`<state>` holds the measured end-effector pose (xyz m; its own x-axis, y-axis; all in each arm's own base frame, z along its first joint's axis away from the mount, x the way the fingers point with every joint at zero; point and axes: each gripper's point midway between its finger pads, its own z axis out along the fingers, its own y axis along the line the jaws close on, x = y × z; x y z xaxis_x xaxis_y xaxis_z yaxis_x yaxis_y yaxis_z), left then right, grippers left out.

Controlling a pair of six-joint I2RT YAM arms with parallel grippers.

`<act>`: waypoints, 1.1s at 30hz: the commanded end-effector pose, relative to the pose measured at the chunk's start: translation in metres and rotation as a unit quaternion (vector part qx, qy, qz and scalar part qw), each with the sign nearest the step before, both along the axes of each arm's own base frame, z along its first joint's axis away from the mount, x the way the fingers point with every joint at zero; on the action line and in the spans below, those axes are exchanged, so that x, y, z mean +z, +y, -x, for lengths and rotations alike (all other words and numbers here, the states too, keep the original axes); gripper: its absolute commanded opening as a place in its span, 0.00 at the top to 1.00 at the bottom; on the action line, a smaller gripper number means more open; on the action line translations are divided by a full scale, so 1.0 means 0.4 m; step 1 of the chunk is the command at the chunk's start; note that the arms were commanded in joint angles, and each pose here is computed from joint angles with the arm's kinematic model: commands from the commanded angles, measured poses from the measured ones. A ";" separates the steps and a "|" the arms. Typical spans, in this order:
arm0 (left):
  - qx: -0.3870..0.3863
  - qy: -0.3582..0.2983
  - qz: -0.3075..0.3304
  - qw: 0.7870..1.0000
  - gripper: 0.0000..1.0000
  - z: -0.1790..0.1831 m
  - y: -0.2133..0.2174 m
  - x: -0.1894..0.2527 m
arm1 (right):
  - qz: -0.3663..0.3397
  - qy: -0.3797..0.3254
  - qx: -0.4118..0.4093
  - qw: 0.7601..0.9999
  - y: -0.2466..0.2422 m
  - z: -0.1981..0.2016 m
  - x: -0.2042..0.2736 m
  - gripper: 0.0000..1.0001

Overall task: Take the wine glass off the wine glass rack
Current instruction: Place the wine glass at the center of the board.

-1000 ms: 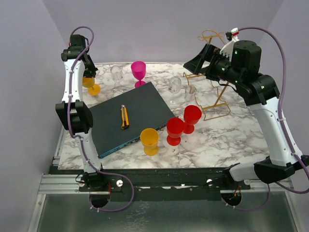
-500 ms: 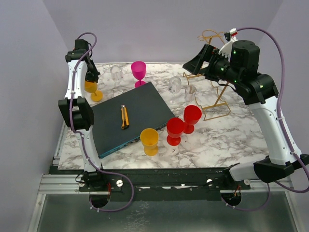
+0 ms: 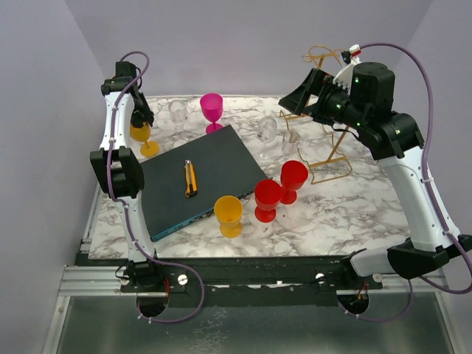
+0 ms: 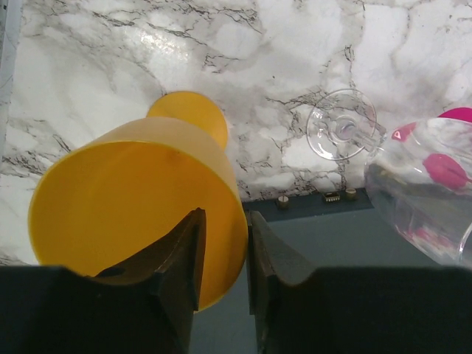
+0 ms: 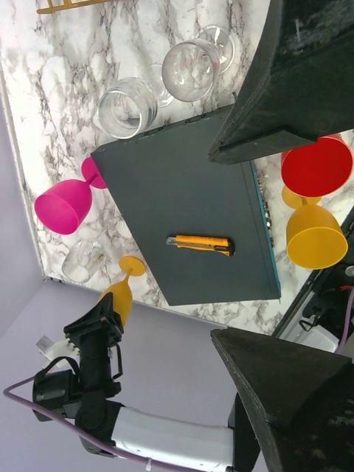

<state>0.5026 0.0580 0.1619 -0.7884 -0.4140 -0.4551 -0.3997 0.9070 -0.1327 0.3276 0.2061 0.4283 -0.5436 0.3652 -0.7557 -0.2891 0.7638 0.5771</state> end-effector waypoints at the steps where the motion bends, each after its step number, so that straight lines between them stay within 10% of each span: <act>1: -0.011 -0.011 -0.002 1.000 0.54 -0.009 -0.010 0.028 | -0.005 0.000 0.012 1.000 0.004 0.025 0.011 0.00; 7: -0.010 -0.036 -0.015 0.999 0.37 -0.013 -0.013 0.082 | -0.005 0.000 0.011 1.000 0.001 0.028 0.015 0.00; 12: -0.004 -0.056 -0.027 0.998 0.01 -0.011 -0.005 0.128 | -0.006 0.001 0.009 1.000 0.000 0.029 0.017 0.00; 24: 0.006 -0.133 -0.048 0.990 0.01 0.020 -0.028 0.301 | -0.007 -0.010 -0.005 1.000 -0.017 0.036 0.051 0.00; 33: -0.074 -0.239 -0.054 0.967 0.01 0.109 -0.248 0.501 | -0.024 -0.025 -0.014 0.999 -0.028 0.051 0.077 0.00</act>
<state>0.4840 0.0056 0.3051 -0.6227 -0.3014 -0.7220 -0.2890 0.9462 -0.1458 0.3165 0.2014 0.4468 -0.5243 0.3889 -0.7576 -0.2978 0.7497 0.5910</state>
